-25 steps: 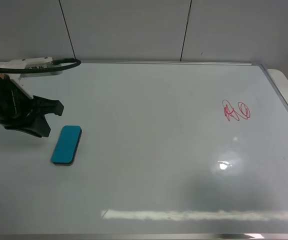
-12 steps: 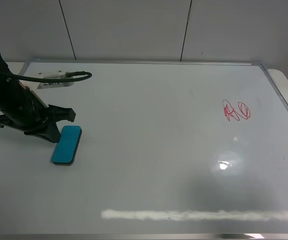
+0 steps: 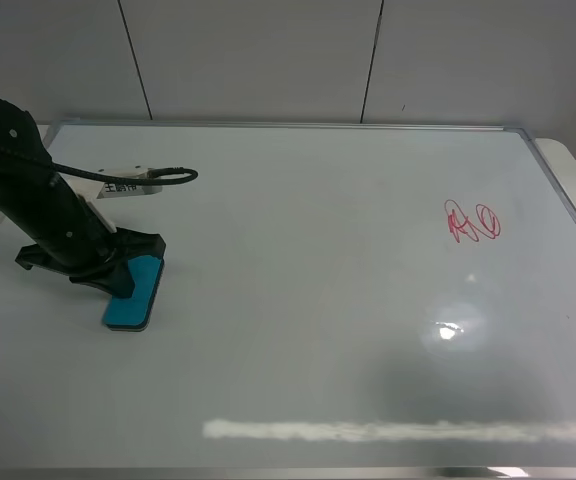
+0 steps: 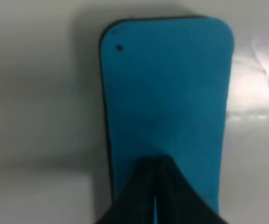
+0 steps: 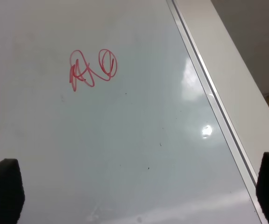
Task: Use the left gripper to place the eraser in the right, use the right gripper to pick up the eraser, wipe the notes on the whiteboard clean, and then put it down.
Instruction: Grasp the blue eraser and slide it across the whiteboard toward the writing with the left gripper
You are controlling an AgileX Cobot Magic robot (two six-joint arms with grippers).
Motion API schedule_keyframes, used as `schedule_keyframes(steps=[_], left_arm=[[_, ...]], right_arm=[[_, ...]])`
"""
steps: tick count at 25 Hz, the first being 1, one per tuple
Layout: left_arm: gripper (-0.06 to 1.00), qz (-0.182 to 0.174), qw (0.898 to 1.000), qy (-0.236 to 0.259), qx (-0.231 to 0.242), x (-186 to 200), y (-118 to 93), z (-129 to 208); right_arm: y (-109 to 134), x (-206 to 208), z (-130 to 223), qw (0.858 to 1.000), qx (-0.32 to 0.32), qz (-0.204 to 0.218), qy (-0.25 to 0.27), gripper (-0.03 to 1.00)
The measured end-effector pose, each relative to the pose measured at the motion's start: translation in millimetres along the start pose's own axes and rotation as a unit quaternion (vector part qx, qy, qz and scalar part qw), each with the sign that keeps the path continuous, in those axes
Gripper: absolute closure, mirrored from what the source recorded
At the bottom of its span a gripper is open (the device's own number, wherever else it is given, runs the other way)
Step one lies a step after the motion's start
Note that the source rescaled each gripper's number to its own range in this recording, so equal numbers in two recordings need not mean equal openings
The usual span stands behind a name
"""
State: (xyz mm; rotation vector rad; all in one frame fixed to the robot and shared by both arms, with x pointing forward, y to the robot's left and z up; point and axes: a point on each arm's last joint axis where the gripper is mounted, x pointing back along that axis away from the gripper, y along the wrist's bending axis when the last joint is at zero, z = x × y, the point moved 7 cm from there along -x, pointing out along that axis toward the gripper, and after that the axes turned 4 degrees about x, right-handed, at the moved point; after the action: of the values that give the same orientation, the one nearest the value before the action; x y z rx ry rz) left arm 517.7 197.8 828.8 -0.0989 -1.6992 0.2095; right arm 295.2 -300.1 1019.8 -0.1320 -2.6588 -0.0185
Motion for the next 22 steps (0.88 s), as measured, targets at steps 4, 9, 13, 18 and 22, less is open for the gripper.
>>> schedule_keyframes(steps=[4,9,13,18,22], left_arm=[[0.94,0.003,1.0,0.008,0.01,-5.5,-1.0,0.5],[0.94,0.033,0.998,-0.006,0.047,-13.3,-21.6,-3.3],[0.94,0.062,0.996,-0.006,0.059,-21.5,-53.3,-2.5],[0.94,0.101,0.993,0.031,0.062,-33.5,-105.5,5.5],[0.94,0.125,0.989,0.053,0.066,-41.7,-138.1,13.0]], right_arm=[[0.0,0.0,0.0,1.0,0.0,0.0,0.0,-0.03],[0.0,0.0,0.0,1.0,0.0,0.0,0.0,-0.03],[0.0,0.0,0.0,1.0,0.0,0.0,0.0,-0.03],[0.0,0.0,0.0,1.0,0.0,0.0,0.0,-0.03],[0.0,0.0,0.0,1.0,0.0,0.0,0.0,-0.03]])
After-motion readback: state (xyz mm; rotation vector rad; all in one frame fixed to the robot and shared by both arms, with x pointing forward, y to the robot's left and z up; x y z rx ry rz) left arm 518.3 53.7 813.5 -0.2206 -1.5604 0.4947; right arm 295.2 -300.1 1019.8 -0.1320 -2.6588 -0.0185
